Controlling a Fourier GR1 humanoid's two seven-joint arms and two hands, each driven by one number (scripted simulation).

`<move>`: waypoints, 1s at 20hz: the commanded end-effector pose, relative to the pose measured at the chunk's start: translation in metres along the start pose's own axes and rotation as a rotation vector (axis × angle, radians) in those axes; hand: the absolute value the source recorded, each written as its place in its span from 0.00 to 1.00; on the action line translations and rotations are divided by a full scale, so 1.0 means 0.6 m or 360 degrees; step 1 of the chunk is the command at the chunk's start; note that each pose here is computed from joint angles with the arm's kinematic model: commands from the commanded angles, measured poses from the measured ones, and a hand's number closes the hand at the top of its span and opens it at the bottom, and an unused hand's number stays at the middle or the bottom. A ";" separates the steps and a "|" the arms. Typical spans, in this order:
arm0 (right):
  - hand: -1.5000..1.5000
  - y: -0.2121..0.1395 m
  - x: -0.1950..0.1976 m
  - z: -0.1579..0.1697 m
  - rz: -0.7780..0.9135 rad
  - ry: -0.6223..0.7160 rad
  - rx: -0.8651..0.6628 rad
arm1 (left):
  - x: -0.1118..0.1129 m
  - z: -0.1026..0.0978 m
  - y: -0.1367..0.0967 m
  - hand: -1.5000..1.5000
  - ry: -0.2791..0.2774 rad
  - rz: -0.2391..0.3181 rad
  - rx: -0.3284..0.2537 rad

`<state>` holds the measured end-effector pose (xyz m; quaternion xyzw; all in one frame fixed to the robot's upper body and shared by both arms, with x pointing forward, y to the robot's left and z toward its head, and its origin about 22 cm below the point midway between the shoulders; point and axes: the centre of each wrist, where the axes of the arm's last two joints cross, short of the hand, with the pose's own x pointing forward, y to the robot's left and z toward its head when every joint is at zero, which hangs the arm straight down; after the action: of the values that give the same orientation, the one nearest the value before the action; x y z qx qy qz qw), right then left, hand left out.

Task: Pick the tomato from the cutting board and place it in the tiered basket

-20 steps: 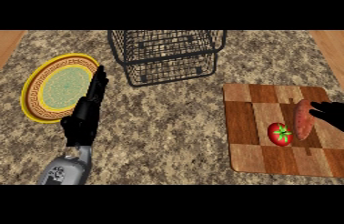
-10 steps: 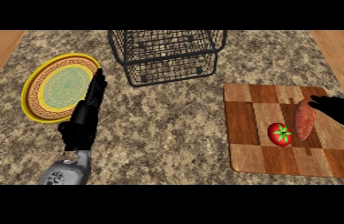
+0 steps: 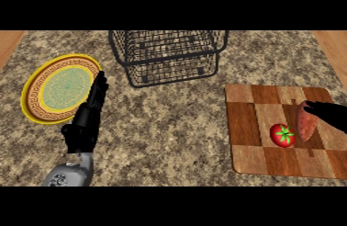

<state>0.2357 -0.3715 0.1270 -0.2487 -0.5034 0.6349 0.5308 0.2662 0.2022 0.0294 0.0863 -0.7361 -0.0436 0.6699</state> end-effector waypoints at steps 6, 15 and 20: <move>0.00 0.041 -0.012 -0.047 -0.0015 -0.0073 0.0050 | 0.005 -0.004 0.003 0.50 0.0005 -0.0008 -0.0021; 0.00 0.003 -0.022 -0.037 -0.0048 -0.0047 0.0073 | 0.007 0.003 -0.009 0.50 -0.0006 0.0001 -0.0025; 0.00 0.048 0.010 -0.071 -0.0049 -0.0048 0.0109 | 0.006 -0.026 0.046 0.50 -0.0033 0.0002 0.0010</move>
<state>0.2559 -0.3497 0.0955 -0.2231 -0.4949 0.6438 0.5393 0.2736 0.2132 0.0306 0.0859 -0.7383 -0.0460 0.6674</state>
